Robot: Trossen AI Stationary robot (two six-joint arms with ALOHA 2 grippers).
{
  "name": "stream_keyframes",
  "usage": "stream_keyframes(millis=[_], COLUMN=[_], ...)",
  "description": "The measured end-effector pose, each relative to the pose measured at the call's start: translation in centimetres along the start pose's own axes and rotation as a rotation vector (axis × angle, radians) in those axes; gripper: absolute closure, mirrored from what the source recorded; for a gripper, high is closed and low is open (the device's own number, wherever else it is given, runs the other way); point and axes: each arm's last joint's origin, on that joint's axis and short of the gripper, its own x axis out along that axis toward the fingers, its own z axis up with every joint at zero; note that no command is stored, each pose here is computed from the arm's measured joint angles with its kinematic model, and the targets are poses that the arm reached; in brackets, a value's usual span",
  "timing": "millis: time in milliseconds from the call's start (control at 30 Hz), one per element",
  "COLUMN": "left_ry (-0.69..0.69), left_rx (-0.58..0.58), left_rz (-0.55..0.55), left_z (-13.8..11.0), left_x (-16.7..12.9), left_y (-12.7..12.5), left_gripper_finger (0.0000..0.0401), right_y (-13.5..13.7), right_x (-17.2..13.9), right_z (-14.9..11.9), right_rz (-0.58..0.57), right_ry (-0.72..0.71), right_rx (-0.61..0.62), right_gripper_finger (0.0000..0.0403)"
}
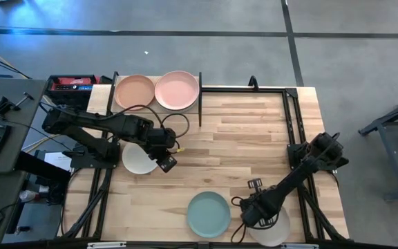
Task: Place and stack plates onto a shelf
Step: Stack the gray plate on top of the orange plate on the shelf
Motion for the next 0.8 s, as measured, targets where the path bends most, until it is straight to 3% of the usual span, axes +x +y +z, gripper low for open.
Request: stream_keyframes(millis=[367, 800], left_ry=[-0.026, -0.133], left_rx=[0.005, -0.123], left_rz=[0.021, 0.093], left_z=[0.1, 2.2], left_x=[0.0, -0.4], left_y=[0.1, 1.9], left_gripper_finger=[0.035, 0.035], right_y=[-1.6, -6.9], right_x=[-0.8, -6.8], right_z=[-0.1, -2.5], right_rz=[0.0, -0.073], right_ry=[0.054, 0.009], right_rx=[0.128, 0.547], right_gripper_finger=[0.0402, 0.0402])
